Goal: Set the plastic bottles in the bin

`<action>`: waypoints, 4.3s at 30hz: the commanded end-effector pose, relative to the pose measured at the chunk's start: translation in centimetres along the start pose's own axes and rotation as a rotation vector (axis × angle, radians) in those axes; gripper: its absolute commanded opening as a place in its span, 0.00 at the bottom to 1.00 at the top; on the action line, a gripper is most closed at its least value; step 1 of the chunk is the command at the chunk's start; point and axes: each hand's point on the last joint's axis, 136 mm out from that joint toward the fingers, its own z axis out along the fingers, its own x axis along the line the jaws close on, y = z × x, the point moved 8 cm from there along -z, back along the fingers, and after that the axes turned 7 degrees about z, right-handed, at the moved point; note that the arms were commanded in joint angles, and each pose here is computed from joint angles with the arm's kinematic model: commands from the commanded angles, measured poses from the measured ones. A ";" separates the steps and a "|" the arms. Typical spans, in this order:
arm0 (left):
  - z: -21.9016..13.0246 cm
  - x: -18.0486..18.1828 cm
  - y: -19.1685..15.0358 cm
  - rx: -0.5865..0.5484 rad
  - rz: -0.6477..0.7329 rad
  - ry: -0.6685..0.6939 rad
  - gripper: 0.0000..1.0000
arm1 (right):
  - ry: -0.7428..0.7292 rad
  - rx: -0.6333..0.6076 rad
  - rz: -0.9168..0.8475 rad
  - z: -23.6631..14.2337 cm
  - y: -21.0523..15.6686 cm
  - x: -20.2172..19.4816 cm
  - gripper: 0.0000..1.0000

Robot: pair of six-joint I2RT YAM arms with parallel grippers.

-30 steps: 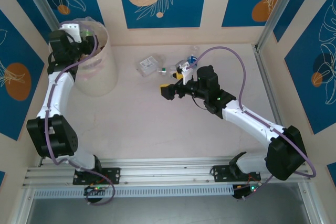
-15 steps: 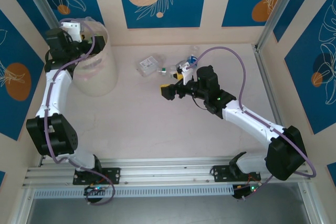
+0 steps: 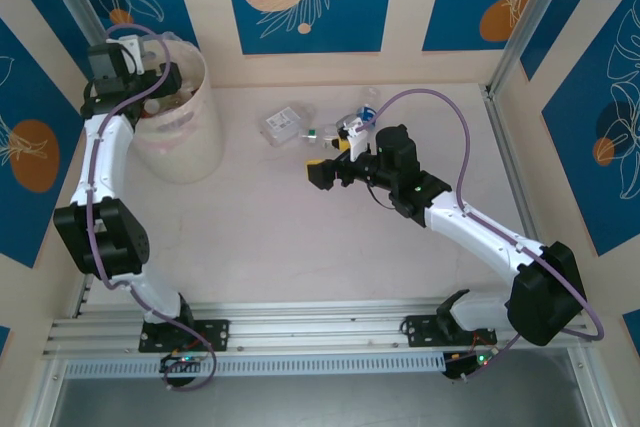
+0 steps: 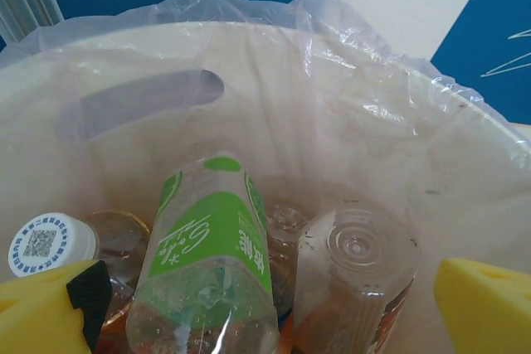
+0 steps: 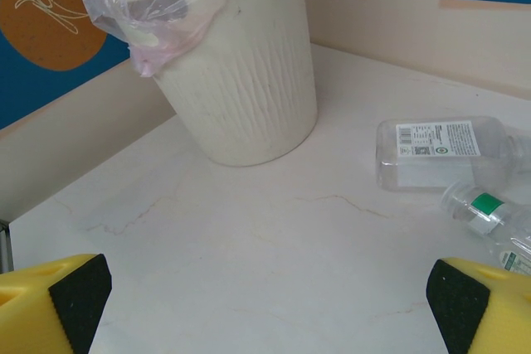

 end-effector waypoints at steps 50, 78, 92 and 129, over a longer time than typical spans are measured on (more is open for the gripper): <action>-14.2 -13.1 -7.4 -0.176 -0.196 -0.476 1.00 | -0.169 0.871 -0.409 14.6 -4.5 -24.5 0.95; -11.8 -15.2 -7.8 -0.101 -0.271 -0.675 1.00 | -0.180 0.544 -0.185 8.9 -2.0 -13.2 0.30; -9.7 -19.8 -8.7 0.005 -0.278 -0.842 1.00 | -0.197 0.322 0.245 5.9 -4.7 -5.3 0.00; -3.6 -27.5 -12.7 0.194 -0.420 -0.816 0.54 | 0.110 0.166 0.245 7.9 -1.9 0.7 0.47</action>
